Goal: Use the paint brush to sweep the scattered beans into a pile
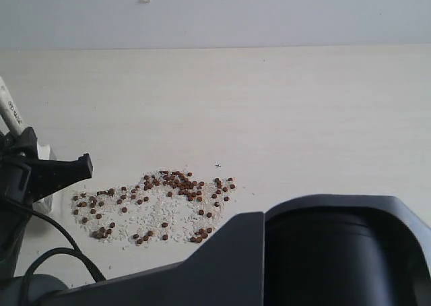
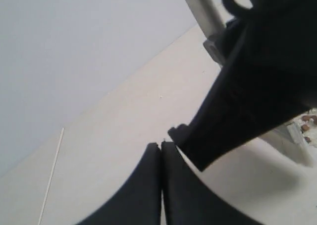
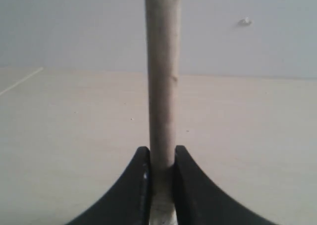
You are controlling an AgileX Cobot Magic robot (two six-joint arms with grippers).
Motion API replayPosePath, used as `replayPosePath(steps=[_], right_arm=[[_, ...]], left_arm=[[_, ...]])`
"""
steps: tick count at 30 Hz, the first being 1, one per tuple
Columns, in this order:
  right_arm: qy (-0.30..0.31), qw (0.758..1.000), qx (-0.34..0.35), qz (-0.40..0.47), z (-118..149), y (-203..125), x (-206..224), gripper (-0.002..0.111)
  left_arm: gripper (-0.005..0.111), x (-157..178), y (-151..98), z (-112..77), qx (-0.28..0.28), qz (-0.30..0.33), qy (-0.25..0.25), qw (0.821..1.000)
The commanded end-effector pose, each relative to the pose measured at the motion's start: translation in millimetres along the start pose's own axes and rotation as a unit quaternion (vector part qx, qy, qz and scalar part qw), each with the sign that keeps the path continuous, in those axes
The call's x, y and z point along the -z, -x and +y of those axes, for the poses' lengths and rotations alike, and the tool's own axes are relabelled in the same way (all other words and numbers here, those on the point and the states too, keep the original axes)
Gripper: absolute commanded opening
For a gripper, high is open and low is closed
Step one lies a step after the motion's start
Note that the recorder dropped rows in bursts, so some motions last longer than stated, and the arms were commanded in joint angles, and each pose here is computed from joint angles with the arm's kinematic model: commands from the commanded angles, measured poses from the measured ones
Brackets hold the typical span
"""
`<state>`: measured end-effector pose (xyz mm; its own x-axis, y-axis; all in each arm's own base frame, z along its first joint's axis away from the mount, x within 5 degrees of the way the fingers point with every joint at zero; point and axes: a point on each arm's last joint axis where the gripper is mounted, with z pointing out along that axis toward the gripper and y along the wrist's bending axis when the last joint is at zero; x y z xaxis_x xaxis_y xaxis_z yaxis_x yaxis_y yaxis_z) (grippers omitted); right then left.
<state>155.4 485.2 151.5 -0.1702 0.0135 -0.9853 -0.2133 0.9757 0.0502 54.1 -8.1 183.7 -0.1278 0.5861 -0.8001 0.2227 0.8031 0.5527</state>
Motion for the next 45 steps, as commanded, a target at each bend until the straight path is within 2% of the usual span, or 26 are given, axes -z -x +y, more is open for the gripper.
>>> replayPosePath(steps=[1,7,16,27,35,45], right_arm=[[0.001,1.000,-0.007,0.006,0.5,-0.8,-5.0,0.000],[-0.037,0.998,-0.027,0.041,-11.6,-6.7,-17.2,0.000],[-0.086,0.993,0.049,0.070,-23.4,-10.0,-20.0,0.000],[-0.087,0.984,0.123,0.090,-25.1,-12.2,-20.4,0.000],[-0.115,0.978,0.116,0.126,-37.9,-15.0,-33.3,0.000],[-0.123,0.973,0.147,0.128,-45.8,-12.2,-44.5,0.000]], left_arm=[[0.000,0.7,1.8,1.1,0.010,-0.009,0.006,1.000],[0.000,0.7,1.8,1.1,0.010,-0.009,0.006,1.000],[0.000,0.7,1.8,1.1,0.010,-0.009,0.006,1.000],[0.000,0.7,1.8,1.1,0.010,-0.009,0.006,1.000],[0.000,0.7,1.8,1.1,0.010,-0.009,0.006,1.000],[0.000,0.7,1.8,1.1,0.010,-0.009,0.006,1.000]])
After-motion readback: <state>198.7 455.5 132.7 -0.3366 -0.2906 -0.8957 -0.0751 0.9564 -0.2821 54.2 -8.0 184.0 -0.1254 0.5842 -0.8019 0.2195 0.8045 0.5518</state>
